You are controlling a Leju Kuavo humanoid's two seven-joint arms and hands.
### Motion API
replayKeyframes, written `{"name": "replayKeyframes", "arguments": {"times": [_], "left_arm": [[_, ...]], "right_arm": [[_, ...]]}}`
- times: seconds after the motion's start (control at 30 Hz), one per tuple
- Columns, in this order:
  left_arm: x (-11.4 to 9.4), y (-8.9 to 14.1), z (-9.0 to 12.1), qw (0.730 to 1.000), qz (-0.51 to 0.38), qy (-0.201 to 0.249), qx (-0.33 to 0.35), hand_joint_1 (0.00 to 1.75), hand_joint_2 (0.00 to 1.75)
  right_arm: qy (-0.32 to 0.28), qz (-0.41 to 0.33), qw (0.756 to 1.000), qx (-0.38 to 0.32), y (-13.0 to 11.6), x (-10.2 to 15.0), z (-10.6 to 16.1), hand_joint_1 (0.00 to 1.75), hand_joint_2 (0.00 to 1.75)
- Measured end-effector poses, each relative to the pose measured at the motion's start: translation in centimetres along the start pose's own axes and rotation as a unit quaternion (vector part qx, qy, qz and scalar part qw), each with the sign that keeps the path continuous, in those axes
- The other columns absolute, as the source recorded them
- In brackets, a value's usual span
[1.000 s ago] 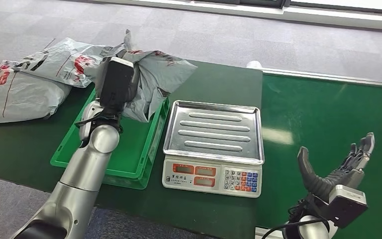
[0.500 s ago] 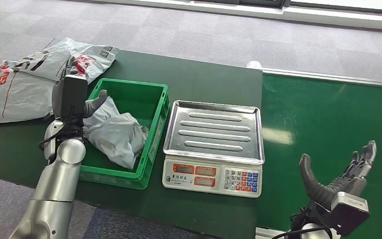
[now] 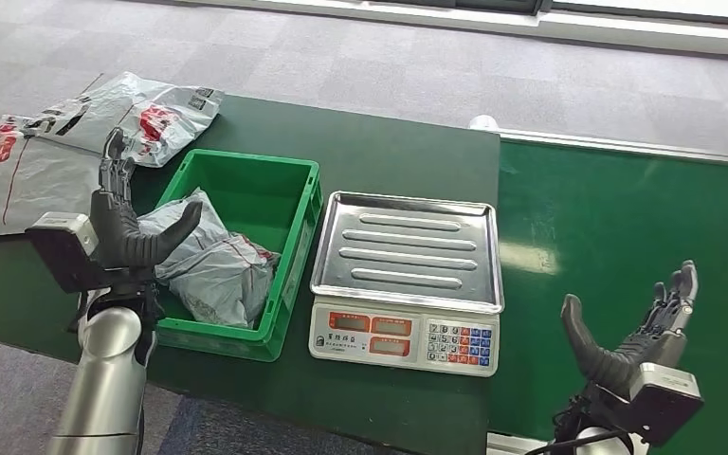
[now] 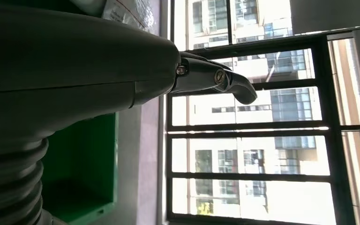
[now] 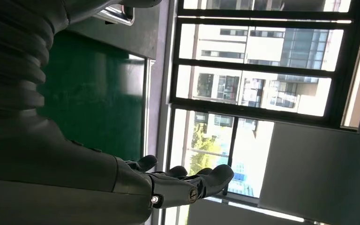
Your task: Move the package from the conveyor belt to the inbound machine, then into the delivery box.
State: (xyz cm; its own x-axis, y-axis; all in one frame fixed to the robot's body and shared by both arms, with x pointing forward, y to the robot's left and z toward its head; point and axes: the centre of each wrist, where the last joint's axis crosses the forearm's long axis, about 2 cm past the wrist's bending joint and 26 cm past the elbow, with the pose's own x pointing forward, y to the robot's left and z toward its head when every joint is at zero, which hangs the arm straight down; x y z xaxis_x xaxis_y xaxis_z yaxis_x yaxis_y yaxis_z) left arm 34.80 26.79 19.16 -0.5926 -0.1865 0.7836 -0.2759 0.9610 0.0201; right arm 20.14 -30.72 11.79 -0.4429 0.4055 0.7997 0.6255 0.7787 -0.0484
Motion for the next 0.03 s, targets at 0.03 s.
{"name": "replayKeyframes", "arguments": {"times": [0.03], "left_arm": [[0.28, -0.01, 0.34, 1.0, 0.015, -0.006, 0.001, 0.0, 1.75]], "right_arm": [[0.001, -0.002, 1.0, 0.004, -0.03, -0.02, 0.01, 0.0, 1.75]]}}
